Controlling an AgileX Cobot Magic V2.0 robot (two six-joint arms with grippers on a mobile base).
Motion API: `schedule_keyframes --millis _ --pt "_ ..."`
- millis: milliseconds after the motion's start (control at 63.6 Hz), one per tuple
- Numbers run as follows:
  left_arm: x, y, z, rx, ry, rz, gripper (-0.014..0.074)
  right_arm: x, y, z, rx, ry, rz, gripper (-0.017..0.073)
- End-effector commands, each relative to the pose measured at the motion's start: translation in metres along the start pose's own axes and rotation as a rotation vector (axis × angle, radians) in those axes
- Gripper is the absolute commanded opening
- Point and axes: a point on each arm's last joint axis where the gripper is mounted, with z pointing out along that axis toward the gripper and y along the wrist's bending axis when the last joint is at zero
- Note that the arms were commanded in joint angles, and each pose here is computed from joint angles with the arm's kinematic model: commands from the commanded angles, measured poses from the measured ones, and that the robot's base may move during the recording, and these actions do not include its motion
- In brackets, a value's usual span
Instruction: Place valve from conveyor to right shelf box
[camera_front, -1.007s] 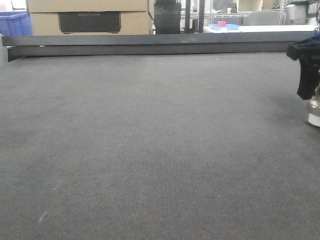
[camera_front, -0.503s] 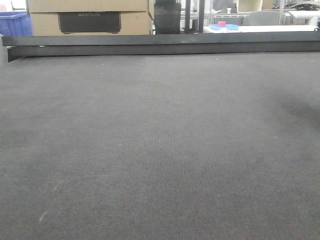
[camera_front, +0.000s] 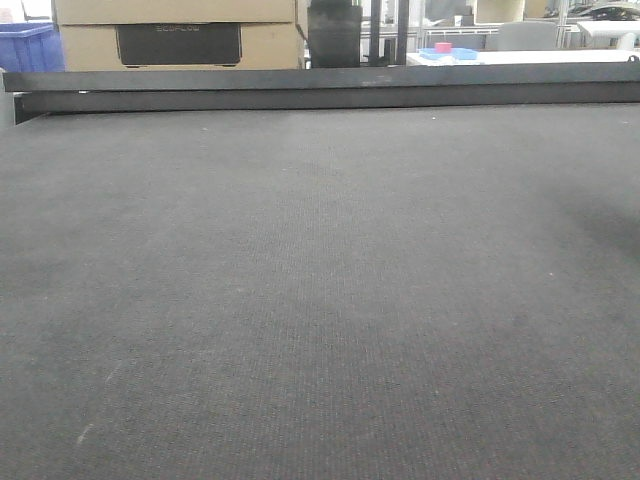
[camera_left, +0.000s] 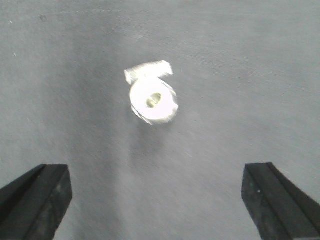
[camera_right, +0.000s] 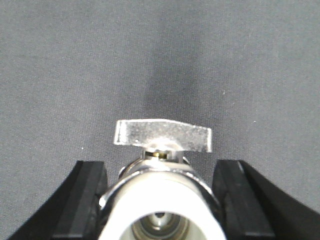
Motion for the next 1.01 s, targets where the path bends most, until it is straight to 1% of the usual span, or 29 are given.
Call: schedule_keyframes --millis 0,94,236,503,708,912,991 --pt "-0.009 0.004 0.017 0.018 0.018 0.010 0.0599 -0.004 -0.001 -0.009 0.009 -0.072 -0.003 -0.0155" --pt "-0.014 0.004 0.038 0.059 0.048 0.026 0.0599 -0.005 -0.001 -0.009 0.010 -0.078 -0.003 -0.0155" --pt "-0.019 0.002 0.064 0.091 0.083 0.015 0.0599 -0.006 -0.001 -0.009 0.009 -0.085 -0.002 -0.0155" --pt "-0.024 0.002 0.106 0.101 0.122 0.007 0.0599 -0.006 -0.001 -0.009 0.010 -0.093 -0.002 -0.0155" --pt "-0.024 0.001 0.128 0.107 0.155 0.004 0.0599 -0.006 -0.001 -0.009 0.010 -0.093 -0.002 -0.0155" --pt "-0.023 0.000 0.140 0.113 0.181 0.002 0.0598 -0.006 -0.001 -0.009 0.010 -0.093 -0.002 -0.0155" --pt "-0.023 0.000 0.140 0.112 0.180 -0.004 0.0573 -0.006 -0.001 -0.009 0.010 -0.093 -0.002 -0.0155"
